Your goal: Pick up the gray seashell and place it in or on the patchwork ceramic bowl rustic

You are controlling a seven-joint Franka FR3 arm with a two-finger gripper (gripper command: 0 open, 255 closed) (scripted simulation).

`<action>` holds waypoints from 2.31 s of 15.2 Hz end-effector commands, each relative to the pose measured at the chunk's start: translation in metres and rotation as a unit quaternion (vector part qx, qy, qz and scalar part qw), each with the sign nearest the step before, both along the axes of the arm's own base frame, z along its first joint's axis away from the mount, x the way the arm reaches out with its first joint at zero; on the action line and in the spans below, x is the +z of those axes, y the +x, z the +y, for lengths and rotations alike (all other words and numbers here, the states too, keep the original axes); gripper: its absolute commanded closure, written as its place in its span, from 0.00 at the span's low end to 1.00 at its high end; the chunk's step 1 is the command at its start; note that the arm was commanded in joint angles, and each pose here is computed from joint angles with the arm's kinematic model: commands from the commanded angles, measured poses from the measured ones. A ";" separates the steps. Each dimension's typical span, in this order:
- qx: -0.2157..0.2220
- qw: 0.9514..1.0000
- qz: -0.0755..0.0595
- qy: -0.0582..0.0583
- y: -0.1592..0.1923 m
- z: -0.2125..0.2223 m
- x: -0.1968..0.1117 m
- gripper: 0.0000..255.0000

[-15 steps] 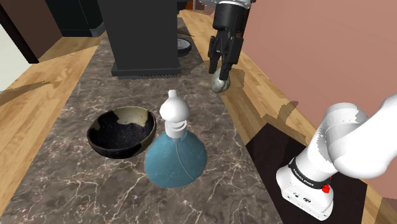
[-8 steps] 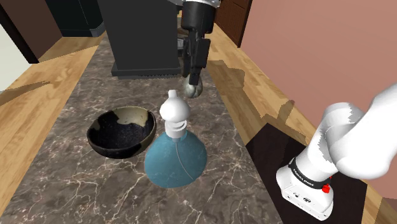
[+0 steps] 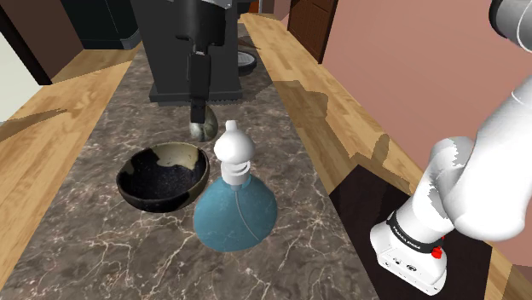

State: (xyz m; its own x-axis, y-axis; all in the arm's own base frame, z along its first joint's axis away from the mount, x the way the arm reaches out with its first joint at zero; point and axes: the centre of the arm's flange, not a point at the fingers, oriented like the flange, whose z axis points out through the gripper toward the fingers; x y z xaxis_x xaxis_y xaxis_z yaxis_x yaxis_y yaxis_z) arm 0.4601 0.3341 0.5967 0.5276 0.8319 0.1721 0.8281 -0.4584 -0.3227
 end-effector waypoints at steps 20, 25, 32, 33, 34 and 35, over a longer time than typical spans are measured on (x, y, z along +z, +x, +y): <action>-0.001 1.000 0.000 0.000 0.037 0.091 -0.071 1.00; -0.001 1.000 0.000 0.000 0.037 0.091 -0.075 1.00; 0.000 1.000 0.000 0.000 0.037 0.091 -0.075 0.00; 0.000 1.000 0.000 0.000 0.037 0.091 -0.075 0.00; 0.000 1.000 0.000 0.000 0.037 0.091 -0.075 0.00; 0.000 1.000 0.000 0.000 0.037 0.091 -0.075 0.00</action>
